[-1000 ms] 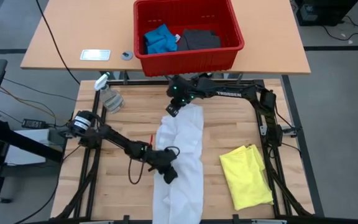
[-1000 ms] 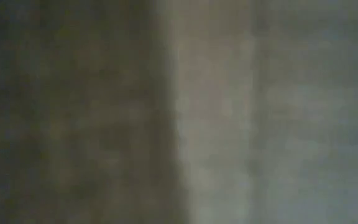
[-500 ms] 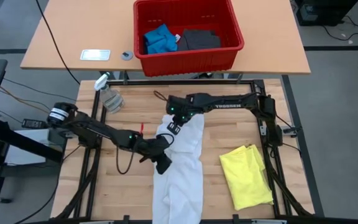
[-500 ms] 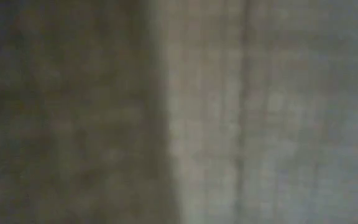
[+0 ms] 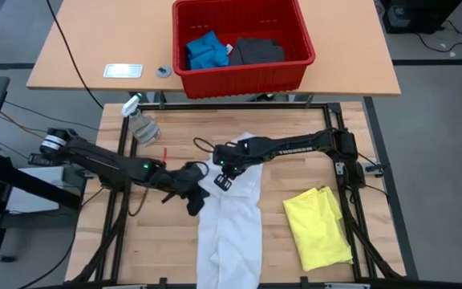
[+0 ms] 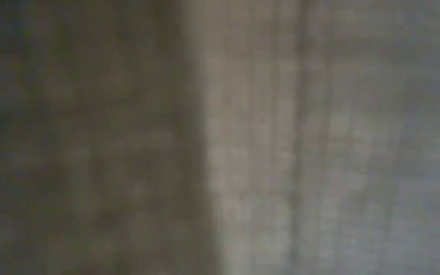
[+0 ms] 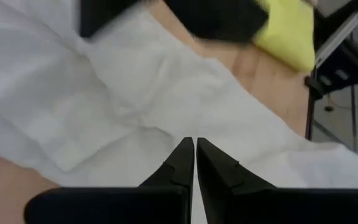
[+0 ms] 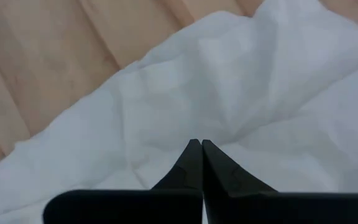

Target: Fold Laundry from Bin

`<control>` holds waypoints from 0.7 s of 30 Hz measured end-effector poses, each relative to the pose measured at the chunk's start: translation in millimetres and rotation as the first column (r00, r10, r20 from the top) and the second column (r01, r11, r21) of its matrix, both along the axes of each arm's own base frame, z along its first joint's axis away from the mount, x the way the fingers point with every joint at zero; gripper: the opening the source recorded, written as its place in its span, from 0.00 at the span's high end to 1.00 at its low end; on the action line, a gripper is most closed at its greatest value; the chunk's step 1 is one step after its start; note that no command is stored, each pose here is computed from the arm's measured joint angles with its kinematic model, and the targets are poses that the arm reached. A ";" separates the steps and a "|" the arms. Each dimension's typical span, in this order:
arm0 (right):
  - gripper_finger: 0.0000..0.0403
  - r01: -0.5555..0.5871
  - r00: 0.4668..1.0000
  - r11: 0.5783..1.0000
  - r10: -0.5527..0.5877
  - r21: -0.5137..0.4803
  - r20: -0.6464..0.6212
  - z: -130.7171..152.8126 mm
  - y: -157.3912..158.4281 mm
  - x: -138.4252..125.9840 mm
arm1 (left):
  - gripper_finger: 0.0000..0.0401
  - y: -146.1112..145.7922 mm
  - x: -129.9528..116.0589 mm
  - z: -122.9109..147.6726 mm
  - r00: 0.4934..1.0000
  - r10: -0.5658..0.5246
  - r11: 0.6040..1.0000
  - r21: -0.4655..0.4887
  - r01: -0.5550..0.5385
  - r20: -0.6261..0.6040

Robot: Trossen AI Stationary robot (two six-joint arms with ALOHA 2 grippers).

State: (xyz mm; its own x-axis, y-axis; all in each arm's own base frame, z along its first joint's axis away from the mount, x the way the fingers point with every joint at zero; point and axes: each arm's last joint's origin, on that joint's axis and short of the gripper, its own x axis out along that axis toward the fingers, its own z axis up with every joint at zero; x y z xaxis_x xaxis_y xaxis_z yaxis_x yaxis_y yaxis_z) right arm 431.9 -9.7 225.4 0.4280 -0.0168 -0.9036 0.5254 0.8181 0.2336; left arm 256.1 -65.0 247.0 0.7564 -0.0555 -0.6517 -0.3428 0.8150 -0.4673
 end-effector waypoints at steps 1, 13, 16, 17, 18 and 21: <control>1.00 0.003 1.000 1.000 -0.003 0.005 -0.002 -0.7 3.6 -0.2 | 0.94 1.0 -5.3 1.9 1.000 0.008 1.000 0.005 -0.008 0.017; 1.00 -0.006 0.996 0.996 -0.002 0.084 0.093 -6.8 82.8 0.3 | 0.94 5.2 -60.6 -48.5 0.956 0.094 0.974 -0.227 -0.029 0.280; 1.00 0.030 0.992 0.996 -0.041 0.085 0.121 -5.5 97.8 -0.4 | 0.94 2.1 -63.1 -51.3 0.948 0.082 0.970 -0.241 -0.006 0.306; 1.00 0.046 0.990 0.995 -0.057 0.085 0.128 -5.2 101.8 -0.8 | 0.94 0.9 -63.5 -51.4 0.949 0.072 0.972 -0.236 0.003 0.308; 1.00 0.064 0.989 0.995 -0.074 0.081 0.131 -5.2 105.3 -1.6 | 0.94 0.0 -64.0 -51.9 0.949 0.060 0.974 -0.224 0.012 0.309; 1.00 0.120 0.983 0.991 -0.127 0.056 0.130 -5.9 114.8 -5.4 | 0.94 -2.9 -65.0 -52.2 0.951 0.021 0.978 -0.204 0.045 0.310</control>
State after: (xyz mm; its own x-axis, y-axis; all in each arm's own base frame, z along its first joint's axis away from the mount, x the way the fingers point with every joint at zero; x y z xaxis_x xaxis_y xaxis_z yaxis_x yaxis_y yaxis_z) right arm 426.5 105.0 219.5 0.5418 -0.0349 -0.8398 0.5832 0.7351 0.3457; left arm 191.0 -67.9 194.8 0.9167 -0.1744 -0.3596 -0.1455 0.6925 -0.7066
